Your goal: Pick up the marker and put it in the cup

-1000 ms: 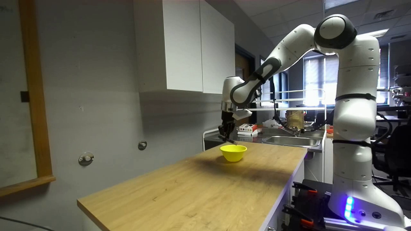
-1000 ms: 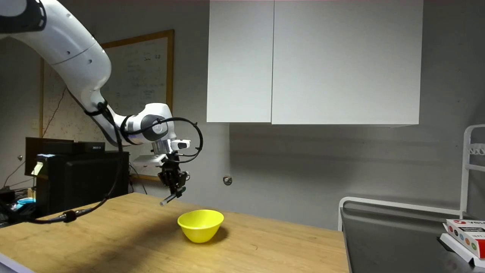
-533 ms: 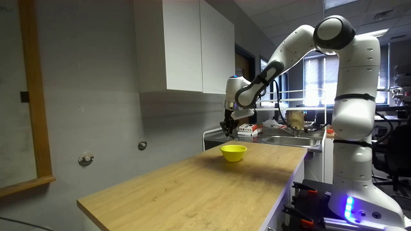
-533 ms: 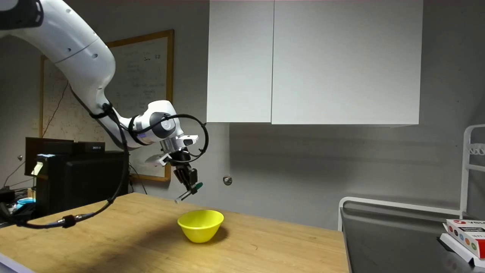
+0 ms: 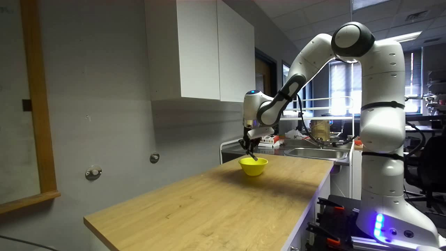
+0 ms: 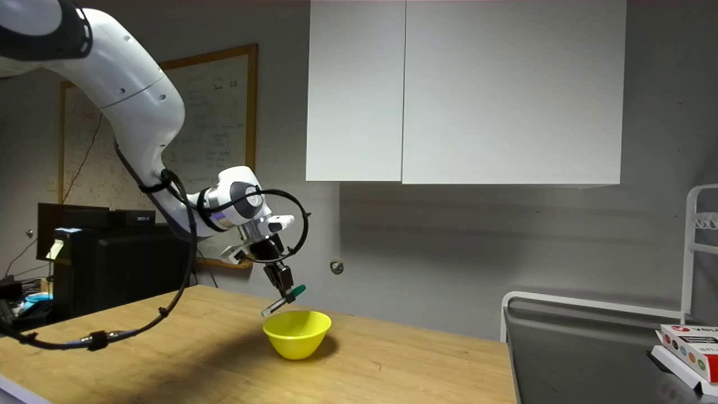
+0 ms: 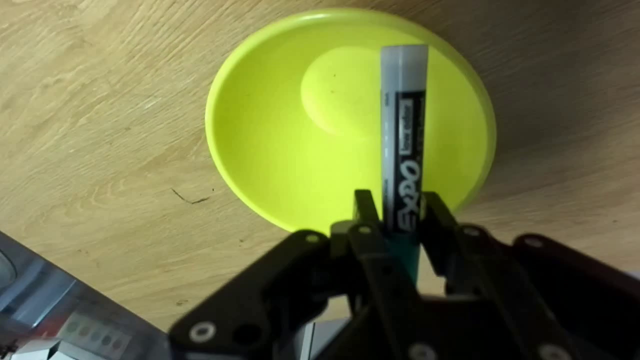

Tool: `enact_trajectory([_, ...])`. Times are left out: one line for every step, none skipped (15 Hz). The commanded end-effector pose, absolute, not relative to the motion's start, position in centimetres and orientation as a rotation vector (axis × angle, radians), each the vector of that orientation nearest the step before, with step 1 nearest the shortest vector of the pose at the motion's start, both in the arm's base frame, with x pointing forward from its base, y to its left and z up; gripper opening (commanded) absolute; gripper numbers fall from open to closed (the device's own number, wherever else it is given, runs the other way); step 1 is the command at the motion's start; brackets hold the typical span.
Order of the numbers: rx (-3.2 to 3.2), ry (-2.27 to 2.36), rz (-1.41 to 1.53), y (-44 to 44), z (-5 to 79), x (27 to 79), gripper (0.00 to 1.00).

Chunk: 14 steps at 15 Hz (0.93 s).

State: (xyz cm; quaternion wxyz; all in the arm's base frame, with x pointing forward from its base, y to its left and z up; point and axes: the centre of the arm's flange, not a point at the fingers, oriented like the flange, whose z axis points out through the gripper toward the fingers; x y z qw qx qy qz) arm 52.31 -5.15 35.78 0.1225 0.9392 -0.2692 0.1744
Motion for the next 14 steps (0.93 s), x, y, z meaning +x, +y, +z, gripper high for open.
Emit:
enact_trajectory([2.702,-0.841,0.510,-5.8,33.6,53.3,0.13])
enact_trajectory([2.695,-0.848,0.505,-6.0,33.1,53.2,0.13])
enact_trajectory([2.687,-0.856,0.498,-6.4,32.7,53.2,0.13])
enact_trajectory([2.680,-0.862,0.491,-6.7,32.3,53.2,0.13])
enact_trajectory([2.675,-0.868,0.484,-7.1,32.0,53.2,0.13])
enact_trajectory([2.672,-0.871,0.477,-7.5,31.8,53.2,0.13])
enact_trajectory([2.669,-0.873,0.469,-7.8,31.7,53.2,0.13])
enact_trajectory([2.668,-0.875,0.462,-8.0,31.6,53.2,0.13])
enact_trajectory([2.667,-0.878,0.458,-8.3,31.6,53.2,0.13])
enact_trajectory([2.662,-0.882,0.457,-8.6,31.6,53.3,0.13])
enact_trajectory([2.659,-0.884,0.456,-8.8,31.7,53.3,0.13])
enact_trajectory([2.658,-0.888,0.457,-9.0,31.8,53.4,0.13])
enact_trajectory([2.658,-0.893,0.458,-9.1,31.8,53.6,0.12])
enact_trajectory([2.659,-0.897,0.458,-9.3,31.8,53.7,0.13])
